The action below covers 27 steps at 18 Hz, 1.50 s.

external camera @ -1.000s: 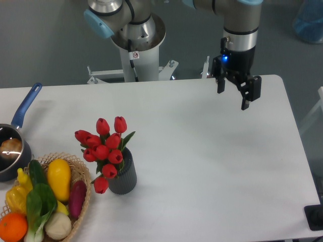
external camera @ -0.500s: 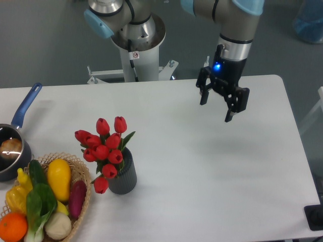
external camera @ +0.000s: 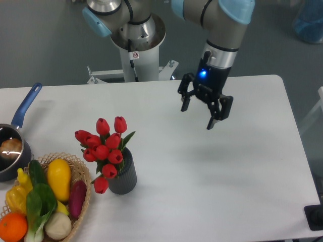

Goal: Pick up the flowers from the vase
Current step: 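Move the open gripper toward the red tulip stems above the vase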

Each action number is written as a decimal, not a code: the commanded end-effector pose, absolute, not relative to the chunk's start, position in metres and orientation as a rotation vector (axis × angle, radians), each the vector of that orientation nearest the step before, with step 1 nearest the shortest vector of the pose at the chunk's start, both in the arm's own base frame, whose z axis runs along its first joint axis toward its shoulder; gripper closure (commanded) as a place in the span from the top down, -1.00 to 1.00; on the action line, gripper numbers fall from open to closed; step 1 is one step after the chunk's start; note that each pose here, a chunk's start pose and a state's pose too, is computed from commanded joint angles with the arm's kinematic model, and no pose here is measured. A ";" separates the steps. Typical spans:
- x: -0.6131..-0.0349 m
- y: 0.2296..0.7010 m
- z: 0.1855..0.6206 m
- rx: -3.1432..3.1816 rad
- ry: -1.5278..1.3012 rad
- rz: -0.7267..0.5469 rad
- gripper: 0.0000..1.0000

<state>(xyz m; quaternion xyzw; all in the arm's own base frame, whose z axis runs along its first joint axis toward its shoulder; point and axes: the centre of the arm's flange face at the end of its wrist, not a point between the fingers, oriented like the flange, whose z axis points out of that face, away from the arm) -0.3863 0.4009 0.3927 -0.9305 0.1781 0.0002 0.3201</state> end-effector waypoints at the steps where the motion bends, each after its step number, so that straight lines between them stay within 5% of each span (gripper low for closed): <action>1: -0.386 0.403 0.391 -2.428 0.465 -0.013 1.00; 27: -0.340 0.466 0.347 -2.338 0.401 -0.312 1.00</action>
